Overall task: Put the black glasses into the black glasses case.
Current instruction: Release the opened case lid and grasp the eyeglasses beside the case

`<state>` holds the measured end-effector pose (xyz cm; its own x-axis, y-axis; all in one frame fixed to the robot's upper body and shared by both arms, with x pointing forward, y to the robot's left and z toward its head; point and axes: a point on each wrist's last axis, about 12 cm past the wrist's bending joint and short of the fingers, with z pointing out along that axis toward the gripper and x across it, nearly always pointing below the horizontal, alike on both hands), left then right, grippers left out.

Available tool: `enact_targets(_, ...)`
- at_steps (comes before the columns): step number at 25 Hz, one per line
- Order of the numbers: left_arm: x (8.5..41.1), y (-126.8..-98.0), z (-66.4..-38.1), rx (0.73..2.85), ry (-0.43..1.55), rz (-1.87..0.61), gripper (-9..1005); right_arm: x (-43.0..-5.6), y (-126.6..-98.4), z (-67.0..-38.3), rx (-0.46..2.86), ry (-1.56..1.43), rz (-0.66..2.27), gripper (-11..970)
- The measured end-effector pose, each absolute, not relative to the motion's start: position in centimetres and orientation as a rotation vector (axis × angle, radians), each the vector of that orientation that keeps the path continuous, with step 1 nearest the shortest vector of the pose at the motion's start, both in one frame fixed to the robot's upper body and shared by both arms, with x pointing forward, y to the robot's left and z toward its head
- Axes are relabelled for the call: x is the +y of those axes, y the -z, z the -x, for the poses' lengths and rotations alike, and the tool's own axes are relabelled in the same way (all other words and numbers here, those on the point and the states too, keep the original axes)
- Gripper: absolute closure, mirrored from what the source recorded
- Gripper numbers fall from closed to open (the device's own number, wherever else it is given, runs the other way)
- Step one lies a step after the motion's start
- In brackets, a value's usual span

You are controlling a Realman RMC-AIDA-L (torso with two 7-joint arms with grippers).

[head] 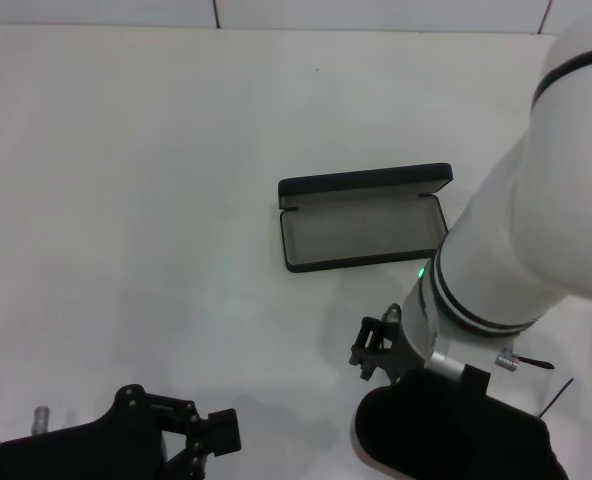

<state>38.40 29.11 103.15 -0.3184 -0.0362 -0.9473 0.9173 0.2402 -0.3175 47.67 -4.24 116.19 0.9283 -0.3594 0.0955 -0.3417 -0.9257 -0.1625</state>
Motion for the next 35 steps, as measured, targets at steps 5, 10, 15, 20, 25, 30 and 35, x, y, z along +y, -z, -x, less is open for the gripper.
enact_targets(5, 29.1, -103.1, -38.3, 1.554, 1.247, -0.849, 928, -4.2, -116.0, -47.4, 0.527, 0.174, 2.955, 525)
enact_targets(10, 29.2, -103.0, -38.1, 1.557, 1.246, -0.844, 928, -4.3, -115.8, -47.4, 0.524, 0.173, 2.964, 532)
enact_targets(15, 29.1, -103.0, -38.0, 1.552, 1.243, -0.847, 928, -4.4, -115.6, -47.5, 0.532, 0.173, 2.969, 539)
enact_targets(20, 29.1, -103.0, -38.0, 1.552, 1.243, -0.847, 928, -4.5, -115.5, -47.5, 0.537, 0.173, 2.975, 562)
enact_targets(25, 29.0, -103.0, -38.0, 1.551, 1.244, -0.846, 928, -4.6, -115.2, -47.5, 0.544, 0.182, 2.988, 589)
enact_targets(30, 29.0, -102.9, -37.9, 1.546, 1.241, -0.844, 928, -4.5, -115.2, -47.6, 0.539, 0.184, 2.983, 616)
enact_targets(35, 29.0, -102.9, -37.9, 1.545, 1.239, -0.845, 928, -4.5, -115.1, -47.7, 0.539, 0.185, 2.978, 644)
